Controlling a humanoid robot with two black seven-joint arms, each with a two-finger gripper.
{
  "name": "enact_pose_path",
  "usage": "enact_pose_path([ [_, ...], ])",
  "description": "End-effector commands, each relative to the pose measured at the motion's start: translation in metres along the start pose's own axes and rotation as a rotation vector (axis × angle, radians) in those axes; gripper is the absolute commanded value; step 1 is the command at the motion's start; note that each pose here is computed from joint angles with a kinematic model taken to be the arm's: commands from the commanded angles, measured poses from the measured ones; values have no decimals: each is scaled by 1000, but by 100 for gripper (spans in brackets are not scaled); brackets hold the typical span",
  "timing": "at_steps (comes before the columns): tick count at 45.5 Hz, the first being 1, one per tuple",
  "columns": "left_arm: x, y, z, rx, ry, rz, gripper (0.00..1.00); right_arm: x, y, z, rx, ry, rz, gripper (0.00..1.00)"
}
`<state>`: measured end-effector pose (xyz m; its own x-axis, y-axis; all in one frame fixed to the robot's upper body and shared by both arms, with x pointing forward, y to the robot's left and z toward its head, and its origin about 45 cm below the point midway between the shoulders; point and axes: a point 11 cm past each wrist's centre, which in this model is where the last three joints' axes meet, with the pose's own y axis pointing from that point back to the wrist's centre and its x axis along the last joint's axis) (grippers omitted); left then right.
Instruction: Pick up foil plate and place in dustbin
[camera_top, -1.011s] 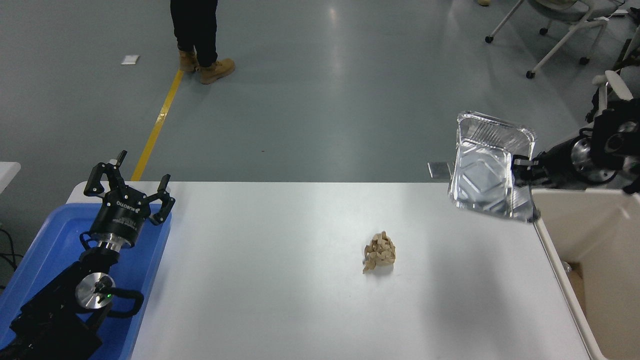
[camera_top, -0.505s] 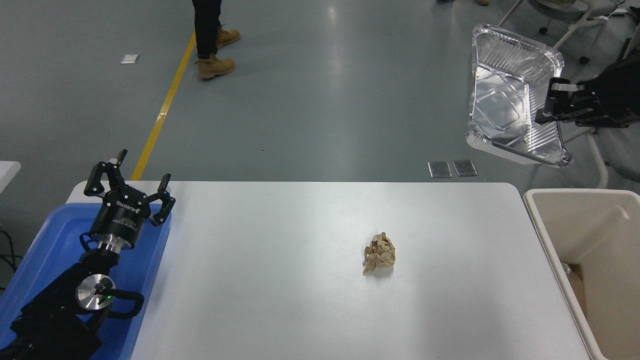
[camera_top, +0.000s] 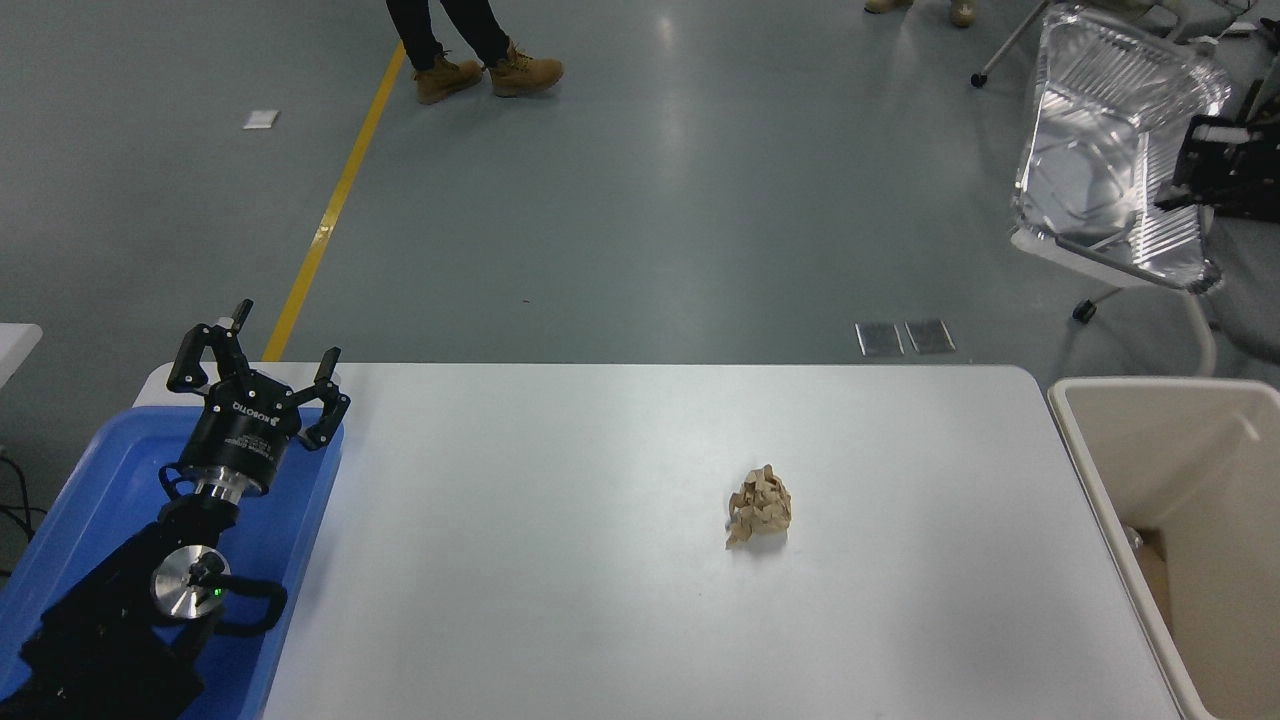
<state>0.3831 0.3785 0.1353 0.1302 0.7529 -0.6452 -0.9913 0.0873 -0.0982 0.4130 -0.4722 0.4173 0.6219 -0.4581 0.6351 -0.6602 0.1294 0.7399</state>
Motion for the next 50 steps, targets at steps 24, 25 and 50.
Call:
enact_pose_path([
  [24,0,0,0,1,1,-1,98,-14,-77,179,-341,-381,353,0],
  [25,0,0,1,-1,-1,1,98,-18,-80,183,-349,-392,360,0],
  [50,0,0,0,-1,1,-1,98,-173,-139,264,-513,-566,350,0],
])
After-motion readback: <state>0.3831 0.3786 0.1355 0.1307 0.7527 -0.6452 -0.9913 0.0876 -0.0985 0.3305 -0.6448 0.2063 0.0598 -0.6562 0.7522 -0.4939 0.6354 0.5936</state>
